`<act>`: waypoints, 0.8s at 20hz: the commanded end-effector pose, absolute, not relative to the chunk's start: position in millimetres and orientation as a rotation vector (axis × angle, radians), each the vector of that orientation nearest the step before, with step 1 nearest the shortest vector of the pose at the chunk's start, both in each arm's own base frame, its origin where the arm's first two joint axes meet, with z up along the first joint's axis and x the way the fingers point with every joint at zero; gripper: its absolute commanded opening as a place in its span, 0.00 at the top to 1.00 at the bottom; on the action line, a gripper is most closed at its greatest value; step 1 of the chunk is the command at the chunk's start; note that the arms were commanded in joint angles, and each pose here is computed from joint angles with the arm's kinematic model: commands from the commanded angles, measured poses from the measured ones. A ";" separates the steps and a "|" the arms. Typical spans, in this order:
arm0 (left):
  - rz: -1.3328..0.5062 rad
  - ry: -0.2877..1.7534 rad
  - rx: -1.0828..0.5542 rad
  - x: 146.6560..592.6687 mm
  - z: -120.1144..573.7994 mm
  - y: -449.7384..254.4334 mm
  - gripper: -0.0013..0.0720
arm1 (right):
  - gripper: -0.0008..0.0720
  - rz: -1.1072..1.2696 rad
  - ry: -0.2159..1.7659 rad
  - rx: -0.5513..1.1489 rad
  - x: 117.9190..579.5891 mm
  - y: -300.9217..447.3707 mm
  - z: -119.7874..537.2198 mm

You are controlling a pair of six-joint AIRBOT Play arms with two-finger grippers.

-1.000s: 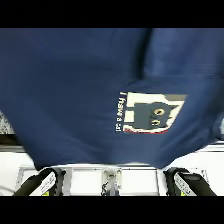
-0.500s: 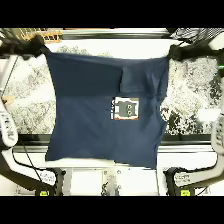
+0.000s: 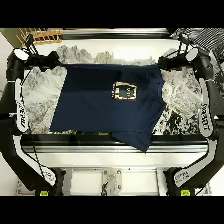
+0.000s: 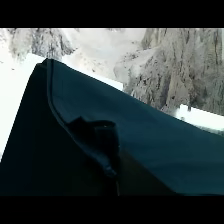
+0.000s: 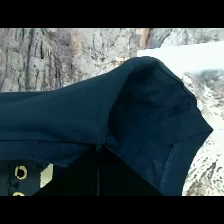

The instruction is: Fold the clothes and pants, and hang the long-sleeved shirts on hangers.

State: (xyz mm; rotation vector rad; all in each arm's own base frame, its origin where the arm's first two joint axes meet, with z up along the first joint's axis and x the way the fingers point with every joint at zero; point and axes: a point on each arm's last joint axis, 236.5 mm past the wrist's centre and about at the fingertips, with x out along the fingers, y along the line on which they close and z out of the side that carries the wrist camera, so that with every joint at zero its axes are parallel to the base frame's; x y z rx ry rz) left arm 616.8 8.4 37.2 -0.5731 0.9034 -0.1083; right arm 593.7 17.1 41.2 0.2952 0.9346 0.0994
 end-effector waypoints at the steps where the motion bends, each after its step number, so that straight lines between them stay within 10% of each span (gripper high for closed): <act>1: -0.062 1.018 -0.494 596.2 5.8 23.9 0.97 | 0.97 0.071 1.098 0.195 562.6 12.6 5.5; 16: -0.019 1.251 -0.494 527.6 -58.1 20.8 0.97 | 0.97 -0.033 1.467 0.124 457.9 47.1 -64.7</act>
